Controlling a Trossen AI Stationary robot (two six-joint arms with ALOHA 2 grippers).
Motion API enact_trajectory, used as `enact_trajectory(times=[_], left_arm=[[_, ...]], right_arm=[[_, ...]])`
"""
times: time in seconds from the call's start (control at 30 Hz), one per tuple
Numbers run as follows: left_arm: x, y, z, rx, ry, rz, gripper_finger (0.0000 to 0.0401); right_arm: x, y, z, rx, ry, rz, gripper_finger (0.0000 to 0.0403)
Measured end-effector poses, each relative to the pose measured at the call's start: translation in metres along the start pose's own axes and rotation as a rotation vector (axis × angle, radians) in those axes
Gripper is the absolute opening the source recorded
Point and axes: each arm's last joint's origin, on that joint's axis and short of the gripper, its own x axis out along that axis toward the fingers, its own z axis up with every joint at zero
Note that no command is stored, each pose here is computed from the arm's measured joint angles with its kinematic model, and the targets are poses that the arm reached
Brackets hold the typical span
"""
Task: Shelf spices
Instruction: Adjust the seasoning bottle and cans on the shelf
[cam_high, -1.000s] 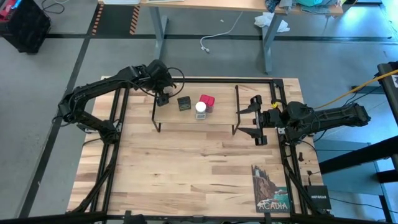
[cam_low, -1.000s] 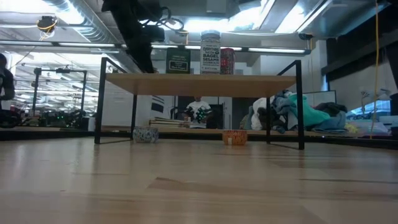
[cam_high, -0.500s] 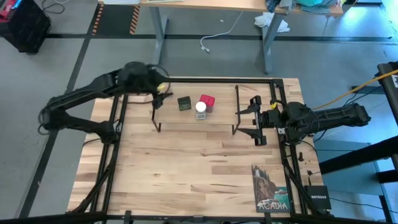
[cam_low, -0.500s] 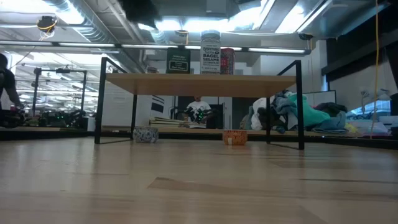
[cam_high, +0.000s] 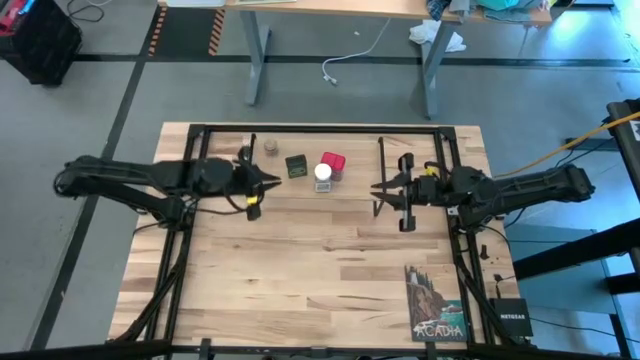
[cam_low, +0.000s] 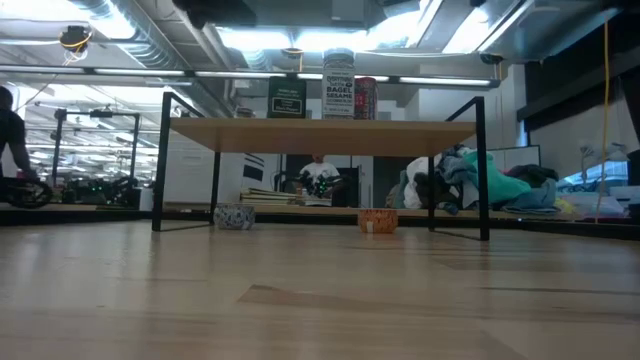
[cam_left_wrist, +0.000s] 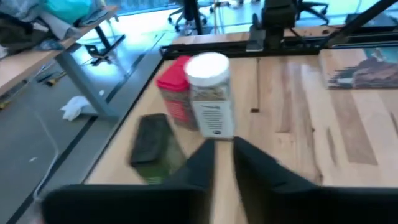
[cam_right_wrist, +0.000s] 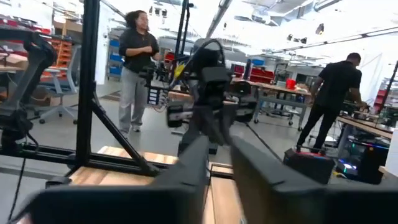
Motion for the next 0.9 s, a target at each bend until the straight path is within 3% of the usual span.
enact_trajectory(times=[0.1,0.37,0.53,0.9], left_arm=[[0.004,-0.005,-0.006,-0.011,-0.028,-0.011,0.0011],[-0.007,0.002,0.0,-0.177,-0.087,0.055,0.0005],[-0.008,-0.002,0.0,-0.173,-0.085,0.075,0.0002],[-0.023,0.003,0.0,-0.167,-0.106,0.16,0.0001]], right_arm=[[0.008,0.002,-0.006,-0.003,0.021,0.001,0.0013],[0.053,0.004,-0.008,-0.012,0.136,-0.067,0.0007],[0.089,0.008,-0.021,-0.026,0.276,-0.094,0.0004],[0.154,0.018,-0.034,0.041,0.325,-0.038,0.0001]])
